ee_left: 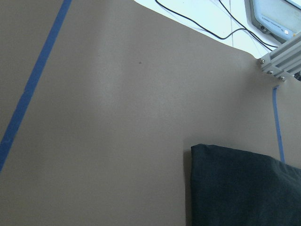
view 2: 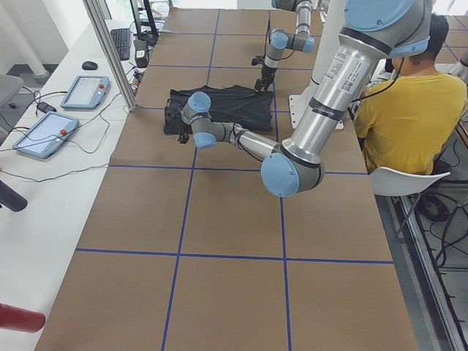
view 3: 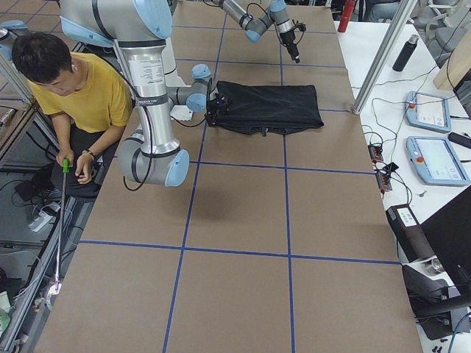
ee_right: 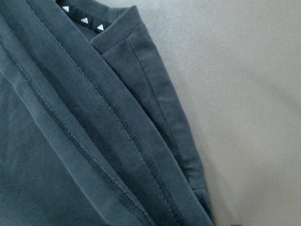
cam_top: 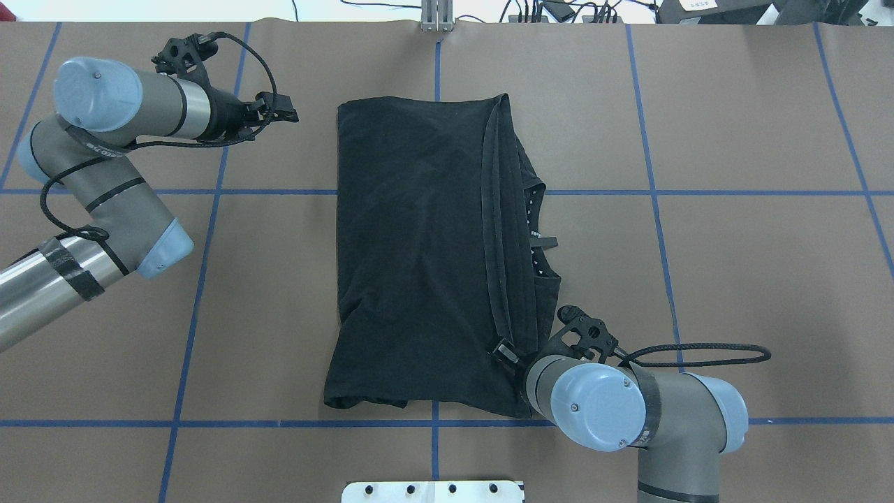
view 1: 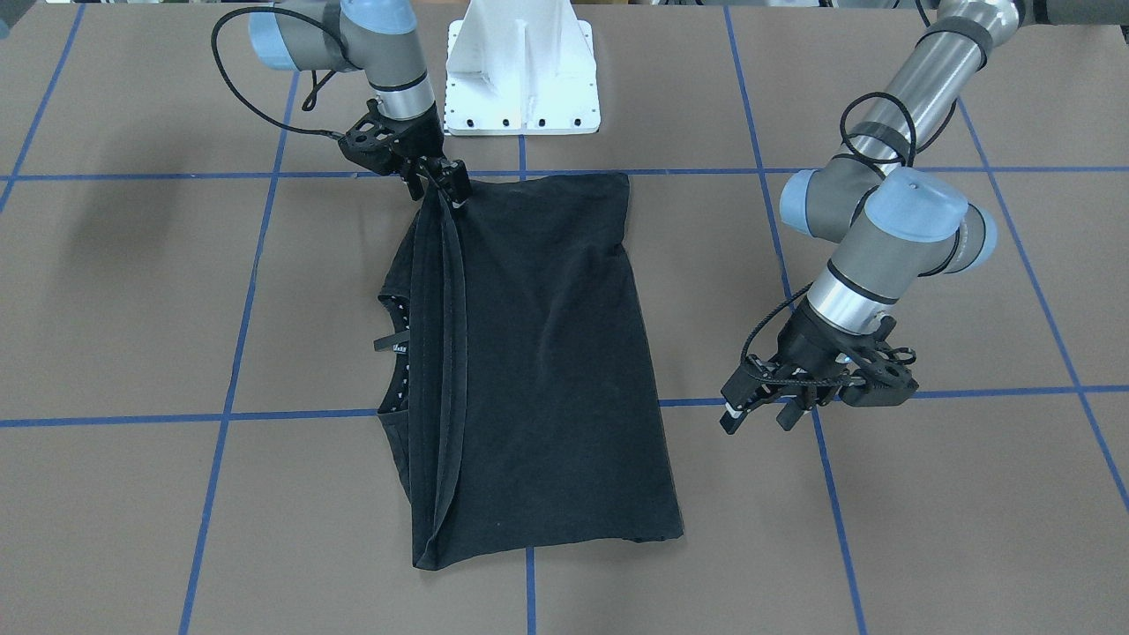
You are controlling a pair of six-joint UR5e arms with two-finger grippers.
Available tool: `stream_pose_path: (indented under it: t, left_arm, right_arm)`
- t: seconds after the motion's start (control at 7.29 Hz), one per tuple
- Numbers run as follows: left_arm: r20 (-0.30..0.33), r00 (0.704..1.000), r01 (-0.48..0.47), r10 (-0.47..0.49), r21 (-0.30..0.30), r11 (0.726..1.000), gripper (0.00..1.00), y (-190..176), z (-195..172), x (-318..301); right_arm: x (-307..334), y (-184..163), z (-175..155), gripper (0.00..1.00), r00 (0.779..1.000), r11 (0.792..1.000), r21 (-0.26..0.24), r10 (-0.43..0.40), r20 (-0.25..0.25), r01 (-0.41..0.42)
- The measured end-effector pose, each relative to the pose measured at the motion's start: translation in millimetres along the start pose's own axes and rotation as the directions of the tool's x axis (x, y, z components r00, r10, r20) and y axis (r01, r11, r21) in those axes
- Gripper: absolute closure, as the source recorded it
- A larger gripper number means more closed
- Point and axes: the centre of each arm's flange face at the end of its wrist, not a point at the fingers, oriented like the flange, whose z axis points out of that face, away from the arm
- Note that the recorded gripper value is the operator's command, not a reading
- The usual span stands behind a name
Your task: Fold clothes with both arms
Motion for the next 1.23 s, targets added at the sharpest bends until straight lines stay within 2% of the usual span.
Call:
stream_pose_path:
  t: [0.14, 0.27, 0.41, 0.96, 1.23]
  left_arm:
    - [0.0, 1.0, 0.0, 0.0, 0.0, 1.0, 0.01, 0.0, 0.1, -0.2]
    - [0.0, 1.0, 0.0, 0.0, 0.0, 1.0, 0.01, 0.0, 0.1, -0.2]
    - [0.0, 1.0, 0.0, 0.0, -0.001, 1.0, 0.01, 0.1, -0.2, 0.0]
    - [0.003, 1.0, -0.001, 0.001, -0.001, 1.0, 0.01, 0.4, 0.2, -2.1]
    - [-0.007, 1.0, 0.024, -0.024, -0.002, 1.0, 0.01, 1.3, -2.7, 1.2]
  right_arm:
    - [0.4, 0.2, 0.9, 0.7, 1.0, 1.0, 0.001, -0.001, -0.002, 0.001]
    - [1.1, 0.2, 2.5, 0.83, 1.0, 1.0, 0.002, -0.001, -0.004, 0.001]
    - [1.3, 0.6, 4.2, 1.0, 1.0, 1.0, 0.004, -0.001, -0.006, 0.001]
    - [-11.0, -3.5, -1.7, 1.0, 1.0, 1.0, -0.001, -0.008, 0.012, 0.008]
    - [-18.0, -6.3, -15.8, 1.0, 0.999, 1.0, -0.014, -0.002, 0.033, 0.003]
